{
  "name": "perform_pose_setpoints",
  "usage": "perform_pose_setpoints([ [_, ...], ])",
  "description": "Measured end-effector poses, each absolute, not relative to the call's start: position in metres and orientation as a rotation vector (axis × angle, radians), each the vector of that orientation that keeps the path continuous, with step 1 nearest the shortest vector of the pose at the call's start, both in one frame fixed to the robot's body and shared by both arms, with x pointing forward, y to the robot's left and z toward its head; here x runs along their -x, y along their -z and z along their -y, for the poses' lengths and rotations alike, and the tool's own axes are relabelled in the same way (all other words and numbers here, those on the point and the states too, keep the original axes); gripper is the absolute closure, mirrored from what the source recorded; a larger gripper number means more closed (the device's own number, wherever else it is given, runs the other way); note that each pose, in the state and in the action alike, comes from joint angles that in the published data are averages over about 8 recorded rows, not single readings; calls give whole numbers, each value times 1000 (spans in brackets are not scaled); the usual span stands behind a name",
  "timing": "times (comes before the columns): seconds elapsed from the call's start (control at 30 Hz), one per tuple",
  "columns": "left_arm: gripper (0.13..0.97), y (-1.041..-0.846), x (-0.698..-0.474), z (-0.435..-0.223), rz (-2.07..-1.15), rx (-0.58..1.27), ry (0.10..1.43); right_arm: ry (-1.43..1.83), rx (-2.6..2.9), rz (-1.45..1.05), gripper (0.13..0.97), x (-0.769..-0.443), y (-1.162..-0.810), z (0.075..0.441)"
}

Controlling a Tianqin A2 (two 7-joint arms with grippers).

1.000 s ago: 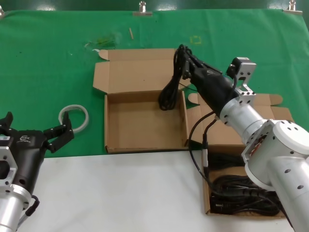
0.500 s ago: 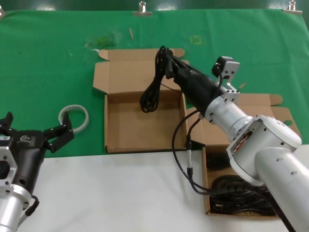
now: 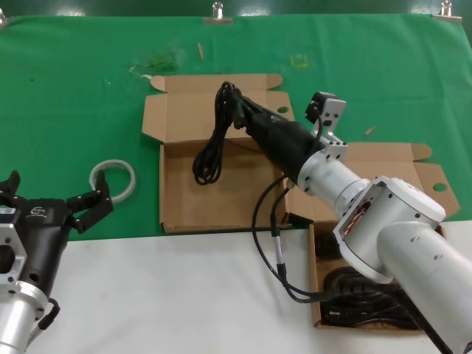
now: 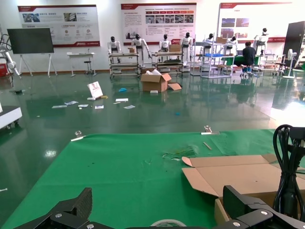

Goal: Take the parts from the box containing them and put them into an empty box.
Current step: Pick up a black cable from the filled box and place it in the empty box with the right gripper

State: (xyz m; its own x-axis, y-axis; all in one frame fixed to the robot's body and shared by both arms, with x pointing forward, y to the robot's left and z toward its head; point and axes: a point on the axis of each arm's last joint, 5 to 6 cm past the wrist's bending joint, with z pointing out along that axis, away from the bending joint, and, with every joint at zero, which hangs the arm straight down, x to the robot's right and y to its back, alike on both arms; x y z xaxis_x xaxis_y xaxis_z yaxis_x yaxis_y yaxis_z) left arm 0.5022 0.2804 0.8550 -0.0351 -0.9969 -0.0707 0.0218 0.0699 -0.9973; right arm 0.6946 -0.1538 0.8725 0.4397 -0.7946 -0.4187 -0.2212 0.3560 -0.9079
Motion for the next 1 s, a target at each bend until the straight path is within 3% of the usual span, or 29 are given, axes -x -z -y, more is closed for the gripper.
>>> perform_pose_setpoints([
  [0.7,132,-855,-502,-280,-1253,1125,1193,461,1207,-1095,946,-684,-863,144],
  [1.0,132,-855,-502,-280,-1253,1125,1193,460,1223,-1102,894,-677,-853,142],
])
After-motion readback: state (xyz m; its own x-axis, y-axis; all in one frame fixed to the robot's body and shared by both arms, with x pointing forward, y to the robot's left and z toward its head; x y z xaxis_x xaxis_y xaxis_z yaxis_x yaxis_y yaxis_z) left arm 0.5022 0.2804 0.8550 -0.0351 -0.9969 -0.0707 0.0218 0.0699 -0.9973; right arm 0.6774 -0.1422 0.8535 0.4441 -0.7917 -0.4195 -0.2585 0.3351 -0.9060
